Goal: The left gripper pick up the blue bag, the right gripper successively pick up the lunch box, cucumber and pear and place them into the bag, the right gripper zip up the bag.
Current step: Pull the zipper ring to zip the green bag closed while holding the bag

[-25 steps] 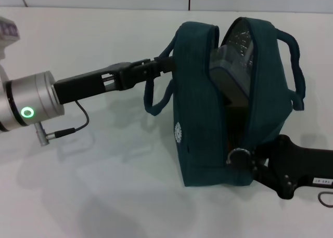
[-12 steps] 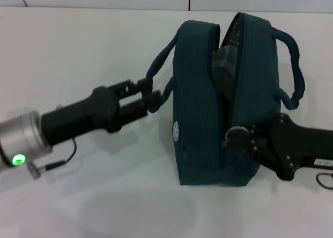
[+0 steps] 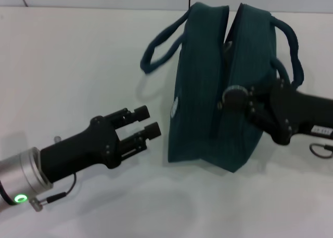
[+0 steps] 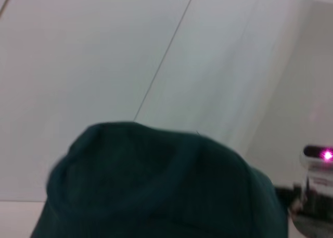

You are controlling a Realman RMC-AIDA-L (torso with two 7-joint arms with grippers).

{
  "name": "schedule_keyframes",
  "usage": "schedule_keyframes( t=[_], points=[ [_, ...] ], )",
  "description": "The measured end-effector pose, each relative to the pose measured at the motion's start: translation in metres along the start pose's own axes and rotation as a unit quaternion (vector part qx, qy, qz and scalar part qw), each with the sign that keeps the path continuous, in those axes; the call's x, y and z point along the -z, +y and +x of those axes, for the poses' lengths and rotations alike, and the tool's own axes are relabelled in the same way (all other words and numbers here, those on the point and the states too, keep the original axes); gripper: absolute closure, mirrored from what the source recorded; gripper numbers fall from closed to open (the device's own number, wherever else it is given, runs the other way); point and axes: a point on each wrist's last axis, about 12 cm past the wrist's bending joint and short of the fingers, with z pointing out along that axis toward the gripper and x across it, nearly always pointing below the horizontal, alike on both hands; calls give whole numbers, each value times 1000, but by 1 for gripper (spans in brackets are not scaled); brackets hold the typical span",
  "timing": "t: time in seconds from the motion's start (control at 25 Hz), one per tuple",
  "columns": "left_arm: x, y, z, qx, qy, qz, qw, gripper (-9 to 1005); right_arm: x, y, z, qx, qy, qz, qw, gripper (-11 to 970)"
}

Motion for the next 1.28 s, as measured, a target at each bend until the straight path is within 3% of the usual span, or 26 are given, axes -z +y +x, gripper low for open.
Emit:
schedule_keyframes(
  t=[0.24, 0.52, 0.8, 1.04, 1.28],
  points=[
    [-6, -3, 8, -6, 2, 4, 1000, 441, -15, -4, -9, -7, -5, -28, 1000, 950],
    [-17, 0, 15, -5, 15, -8, 1000, 443, -25, -3, -2, -18, 16, -39, 999, 950],
    [-19, 3, 19, -7, 31, -19, 999, 444, -20, -13, 4, -37, 11, 25, 999, 950],
    [-24, 4, 19, -9, 39, -13, 999, 447, -21, -16, -2, -28, -15, 34, 999, 950],
    [-32, 5, 21, -11, 46, -13, 999, 462, -31, -14, 2, -30, 5, 13, 999, 950]
  ],
)
